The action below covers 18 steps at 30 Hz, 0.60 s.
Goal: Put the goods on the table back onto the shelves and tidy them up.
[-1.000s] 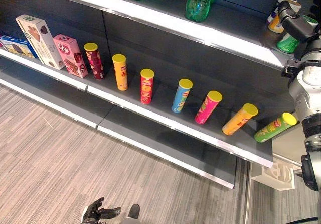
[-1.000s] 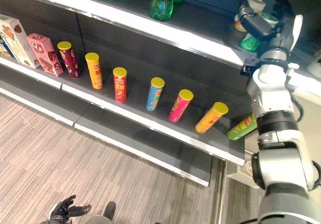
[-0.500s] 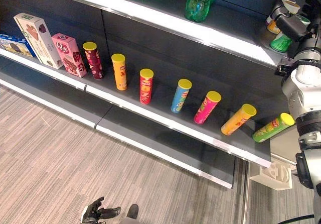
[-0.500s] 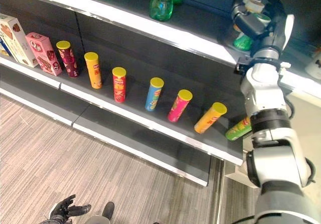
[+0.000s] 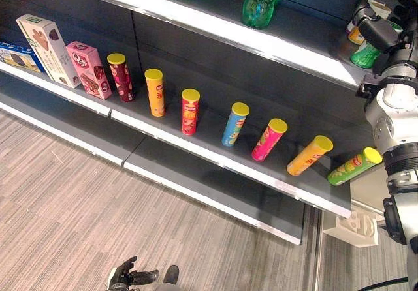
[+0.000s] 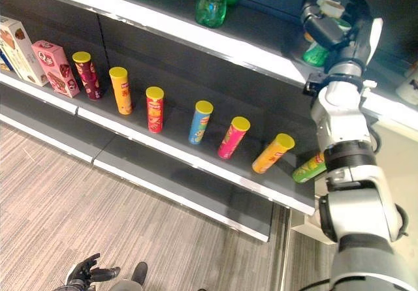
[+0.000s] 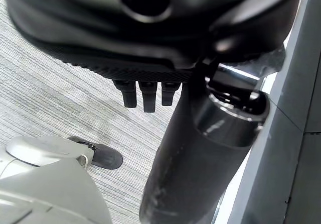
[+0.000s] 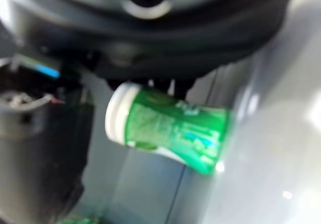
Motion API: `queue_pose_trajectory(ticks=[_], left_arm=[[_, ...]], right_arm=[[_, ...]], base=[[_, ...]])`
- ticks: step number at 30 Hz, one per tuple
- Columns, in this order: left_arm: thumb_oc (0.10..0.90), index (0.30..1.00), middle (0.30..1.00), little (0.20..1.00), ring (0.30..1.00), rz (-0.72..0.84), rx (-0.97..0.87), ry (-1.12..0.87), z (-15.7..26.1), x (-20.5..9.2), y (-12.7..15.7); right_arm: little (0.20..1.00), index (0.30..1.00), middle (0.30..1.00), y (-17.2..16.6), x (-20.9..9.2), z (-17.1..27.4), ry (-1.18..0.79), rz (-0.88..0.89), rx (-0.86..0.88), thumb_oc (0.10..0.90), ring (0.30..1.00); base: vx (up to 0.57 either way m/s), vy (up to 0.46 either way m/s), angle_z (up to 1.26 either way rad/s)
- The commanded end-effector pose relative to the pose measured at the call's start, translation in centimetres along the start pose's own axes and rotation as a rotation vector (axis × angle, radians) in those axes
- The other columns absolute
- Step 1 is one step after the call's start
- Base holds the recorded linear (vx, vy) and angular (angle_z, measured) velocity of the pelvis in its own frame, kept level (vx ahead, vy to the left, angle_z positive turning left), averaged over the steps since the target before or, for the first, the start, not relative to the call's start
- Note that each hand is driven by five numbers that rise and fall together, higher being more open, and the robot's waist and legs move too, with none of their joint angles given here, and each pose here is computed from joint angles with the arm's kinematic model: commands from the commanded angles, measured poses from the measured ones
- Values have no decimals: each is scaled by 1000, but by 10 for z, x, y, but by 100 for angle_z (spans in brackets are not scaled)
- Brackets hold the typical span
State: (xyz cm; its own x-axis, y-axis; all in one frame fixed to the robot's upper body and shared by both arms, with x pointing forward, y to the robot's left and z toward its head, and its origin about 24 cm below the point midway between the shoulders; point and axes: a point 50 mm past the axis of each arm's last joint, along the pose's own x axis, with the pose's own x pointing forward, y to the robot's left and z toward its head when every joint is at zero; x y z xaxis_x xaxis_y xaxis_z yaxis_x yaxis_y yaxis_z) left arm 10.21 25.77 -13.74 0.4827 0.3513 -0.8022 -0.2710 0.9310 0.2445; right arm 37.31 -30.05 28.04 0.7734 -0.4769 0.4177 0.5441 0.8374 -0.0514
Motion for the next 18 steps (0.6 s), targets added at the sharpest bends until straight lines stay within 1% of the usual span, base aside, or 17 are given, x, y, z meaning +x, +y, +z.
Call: queue_pose_trajectory(ticks=[1, 18], left_arm=[[800, 900, 900, 900, 900, 27, 33, -85, 23, 5, 8], [800, 900, 900, 900, 900, 31, 29, -84, 23, 5, 7]], right_arm=[[900, 900, 900, -1, 16, 82, -262, -61, 76, 800, 900], [900, 900, 900, 5, 16, 84, -265, -56, 87, 800, 900]], base=[[0, 0, 0], [0, 0, 0]])
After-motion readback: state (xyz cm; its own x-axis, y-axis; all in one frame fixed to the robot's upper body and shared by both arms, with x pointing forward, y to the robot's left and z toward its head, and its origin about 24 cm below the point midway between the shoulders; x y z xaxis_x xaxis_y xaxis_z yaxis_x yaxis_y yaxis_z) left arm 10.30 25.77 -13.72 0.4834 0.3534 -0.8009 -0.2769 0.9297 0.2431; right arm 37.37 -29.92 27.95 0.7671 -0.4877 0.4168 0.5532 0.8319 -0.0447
